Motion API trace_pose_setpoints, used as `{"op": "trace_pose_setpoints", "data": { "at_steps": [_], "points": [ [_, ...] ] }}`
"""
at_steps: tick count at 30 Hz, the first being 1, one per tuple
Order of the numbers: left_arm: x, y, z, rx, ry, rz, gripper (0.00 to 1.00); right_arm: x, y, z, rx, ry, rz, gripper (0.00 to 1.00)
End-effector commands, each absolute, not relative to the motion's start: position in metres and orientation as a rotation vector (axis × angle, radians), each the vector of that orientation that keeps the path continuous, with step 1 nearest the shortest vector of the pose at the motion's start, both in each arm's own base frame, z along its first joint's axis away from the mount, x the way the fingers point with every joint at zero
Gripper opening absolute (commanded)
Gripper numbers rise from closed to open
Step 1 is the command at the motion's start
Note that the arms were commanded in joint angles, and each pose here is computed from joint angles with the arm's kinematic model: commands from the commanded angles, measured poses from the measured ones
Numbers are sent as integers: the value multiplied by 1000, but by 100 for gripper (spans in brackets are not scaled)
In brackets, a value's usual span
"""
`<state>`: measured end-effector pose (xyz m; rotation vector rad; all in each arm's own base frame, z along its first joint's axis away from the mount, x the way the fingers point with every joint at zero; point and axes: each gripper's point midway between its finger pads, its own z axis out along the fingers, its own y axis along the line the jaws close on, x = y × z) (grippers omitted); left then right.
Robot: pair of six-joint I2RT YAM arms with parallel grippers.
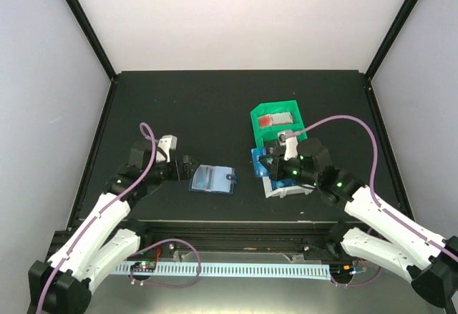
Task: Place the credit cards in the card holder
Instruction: Pick up the credit card from the storage box, then insert the credit card into the card holder.
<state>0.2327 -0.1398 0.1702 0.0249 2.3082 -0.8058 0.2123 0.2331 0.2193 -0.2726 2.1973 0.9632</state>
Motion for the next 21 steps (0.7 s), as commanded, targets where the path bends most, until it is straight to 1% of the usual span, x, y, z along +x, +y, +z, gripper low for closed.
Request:
{"op": "trace_pose_setpoints", "data": {
  "at_steps": [1, 8, 11, 15, 19, 21],
  "points": [
    [241, -149, 152, -60, 2314, -909, 99, 205, 259, 219, -311, 2156, 1172, 3],
    [249, -139, 102, -205, 2475, -803, 99, 202, 267, 187, -287, 2235, 1221, 3],
    [253, -138, 91, -227, 2491, -782, 99, 203, 266, 178, -260, 2262, 1209, 3],
    [262, -128, 80, -273, 2516, -682, 99, 204, 267, 165, -251, 2300, 1191, 3],
    [264, -119, 68, -308, 2536, -603, 93, 207, 271, 150, -280, 2368, 1149, 3],
    [264, -122, 63, -303, 2542, -619, 87, 207, 275, 143, -304, 2396, 1143, 3]
  ]
}}
